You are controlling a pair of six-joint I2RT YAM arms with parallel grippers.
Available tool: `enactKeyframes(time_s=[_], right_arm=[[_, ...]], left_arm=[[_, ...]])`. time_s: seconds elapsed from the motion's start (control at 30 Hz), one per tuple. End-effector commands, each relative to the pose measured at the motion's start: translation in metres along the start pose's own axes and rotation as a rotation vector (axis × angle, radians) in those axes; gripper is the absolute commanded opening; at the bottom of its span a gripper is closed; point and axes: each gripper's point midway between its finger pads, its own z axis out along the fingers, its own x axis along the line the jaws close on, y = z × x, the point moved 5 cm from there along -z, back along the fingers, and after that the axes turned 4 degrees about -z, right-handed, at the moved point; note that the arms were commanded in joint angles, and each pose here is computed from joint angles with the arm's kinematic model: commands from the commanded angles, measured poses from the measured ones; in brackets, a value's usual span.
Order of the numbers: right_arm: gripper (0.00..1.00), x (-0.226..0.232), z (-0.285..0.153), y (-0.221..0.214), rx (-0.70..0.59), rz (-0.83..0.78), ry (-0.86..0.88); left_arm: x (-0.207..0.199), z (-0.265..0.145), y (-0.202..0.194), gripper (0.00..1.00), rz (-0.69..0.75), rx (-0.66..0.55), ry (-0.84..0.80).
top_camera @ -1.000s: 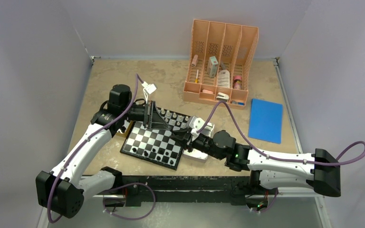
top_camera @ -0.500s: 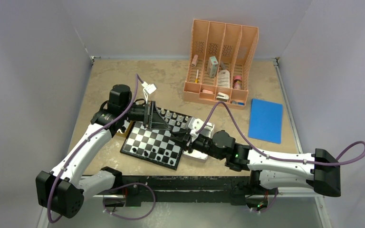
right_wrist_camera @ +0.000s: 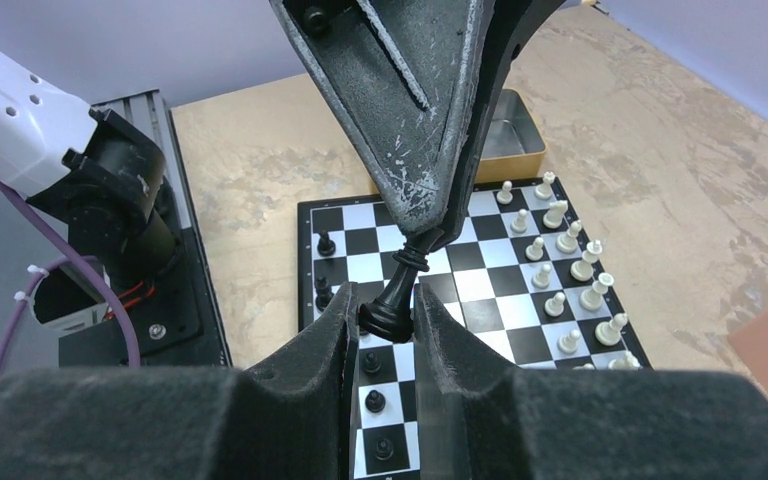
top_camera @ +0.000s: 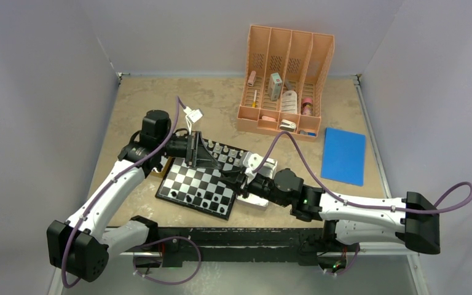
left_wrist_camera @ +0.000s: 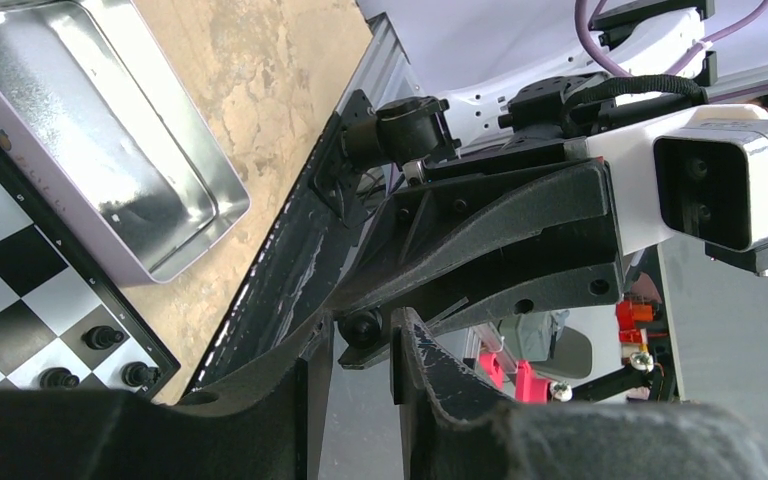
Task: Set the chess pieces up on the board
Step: Place the chess piece on the chessboard.
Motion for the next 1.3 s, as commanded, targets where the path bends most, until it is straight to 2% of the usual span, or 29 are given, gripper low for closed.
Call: enactKeyframes(time_s=[0.0,0.1,0.4,0.63,0.73,0.93,1.03,1.27], right_arm=[[0.10,0.001,0.006,0.032,-0.097,-0.005,0.011],[0.10,0.001,0.006,0.030,-0.093,-0.004,0.016],[0.12,0.004,0.014,0.020,-0.070,0.018,0.021],[0.19,0.005,0.013,0.014,-0.061,0.061,0.017],[0.30,0.005,0.012,0.013,-0.061,0.084,0.010],[0.62,0.009,0.007,0.012,-0.020,0.181,0.009],[0.71,0.001,0.001,0.023,-0.053,0.193,-0.046],[0.80,-0.011,-0.025,0.028,-0.112,0.239,-0.126]], left_arm=[[-0.002,0.001,-0.001,0.26,0.041,0.003,-0.021],[-0.001,0.001,-0.001,0.22,0.034,0.008,-0.028],[0.006,0.004,-0.010,0.00,0.010,0.033,-0.041],[0.004,0.003,-0.008,0.00,-0.001,0.039,-0.013],[0.004,0.001,-0.006,0.00,0.004,0.023,0.018],[0.003,0.001,0.003,0.00,0.022,-0.041,0.057],[0.002,0.000,0.007,0.00,0.047,-0.059,0.080],[0.006,-0.008,0.011,0.00,0.083,-0.188,0.196]])
